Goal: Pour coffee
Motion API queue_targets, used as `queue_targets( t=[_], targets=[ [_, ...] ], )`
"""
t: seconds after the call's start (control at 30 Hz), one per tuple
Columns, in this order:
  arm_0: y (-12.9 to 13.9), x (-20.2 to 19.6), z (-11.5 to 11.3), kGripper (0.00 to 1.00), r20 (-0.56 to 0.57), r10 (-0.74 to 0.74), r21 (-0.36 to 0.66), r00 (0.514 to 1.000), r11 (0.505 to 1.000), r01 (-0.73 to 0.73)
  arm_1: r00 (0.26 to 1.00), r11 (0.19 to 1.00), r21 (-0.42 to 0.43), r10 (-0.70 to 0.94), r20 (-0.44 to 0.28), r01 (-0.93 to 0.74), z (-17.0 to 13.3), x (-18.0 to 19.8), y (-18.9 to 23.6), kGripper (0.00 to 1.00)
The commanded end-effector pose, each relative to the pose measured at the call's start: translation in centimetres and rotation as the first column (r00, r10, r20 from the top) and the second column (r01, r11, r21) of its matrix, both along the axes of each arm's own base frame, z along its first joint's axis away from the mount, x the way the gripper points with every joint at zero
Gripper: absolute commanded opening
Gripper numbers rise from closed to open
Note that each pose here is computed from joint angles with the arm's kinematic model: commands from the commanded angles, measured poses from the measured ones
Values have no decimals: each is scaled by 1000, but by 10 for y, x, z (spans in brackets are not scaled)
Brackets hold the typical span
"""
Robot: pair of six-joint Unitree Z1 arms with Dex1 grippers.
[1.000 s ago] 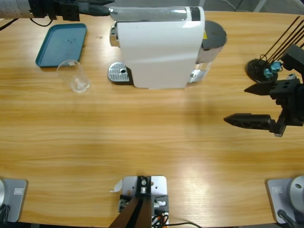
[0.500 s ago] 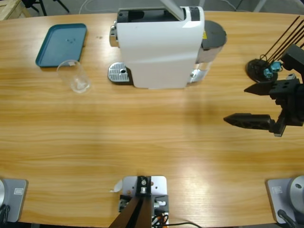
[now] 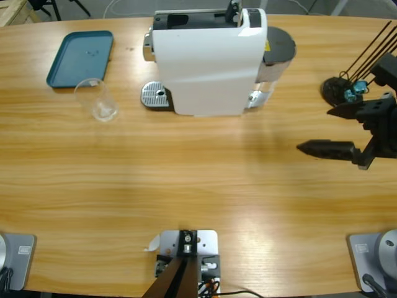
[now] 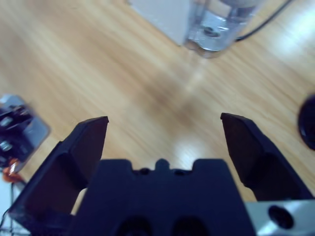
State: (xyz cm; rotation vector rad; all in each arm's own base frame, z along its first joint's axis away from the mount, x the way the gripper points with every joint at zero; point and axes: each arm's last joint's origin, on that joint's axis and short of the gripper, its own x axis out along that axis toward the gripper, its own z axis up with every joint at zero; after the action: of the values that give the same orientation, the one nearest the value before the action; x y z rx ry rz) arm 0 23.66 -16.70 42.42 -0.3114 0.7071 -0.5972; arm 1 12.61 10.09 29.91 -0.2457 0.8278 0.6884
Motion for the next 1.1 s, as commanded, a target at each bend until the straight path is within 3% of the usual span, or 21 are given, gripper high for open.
queue_targets(
  t=[0.03,0.17,0.23,0.33,0.43,0.63,0.77,1.1],
  targets=[
    [48,-75,-12,989,206,82,308,975,941,-144,969,968,-42,-245,41,247,-2,-7,-22,975],
    [77,-114,-30,1000,276,71,199,958,972,-129,934,939,25,-344,96,343,12,-11,-41,1000],
    [83,-121,-40,998,292,87,154,953,979,-137,921,924,31,-383,73,381,8,1,-41,996],
    [82,-120,-53,979,285,59,214,957,969,-123,923,923,1,-385,-13,385,-5,27,-27,978],
    [100,-138,-50,982,224,129,169,966,971,-168,855,860,-64,-510,-95,506,-4,44,-38,995],
    [111,-152,-79,987,183,81,277,980,952,-131,666,670,-13,-740,-95,742,-1,57,-81,961],
    [113,-155,-88,985,149,76,310,986,943,-120,657,662,-15,-747,-103,749,-10,66,-81,853],
    [123,-163,-101,931,149,107,355,983,922,-154,597,600,-1,-795,-106,800,-37,81,-92,835]
  ],
)
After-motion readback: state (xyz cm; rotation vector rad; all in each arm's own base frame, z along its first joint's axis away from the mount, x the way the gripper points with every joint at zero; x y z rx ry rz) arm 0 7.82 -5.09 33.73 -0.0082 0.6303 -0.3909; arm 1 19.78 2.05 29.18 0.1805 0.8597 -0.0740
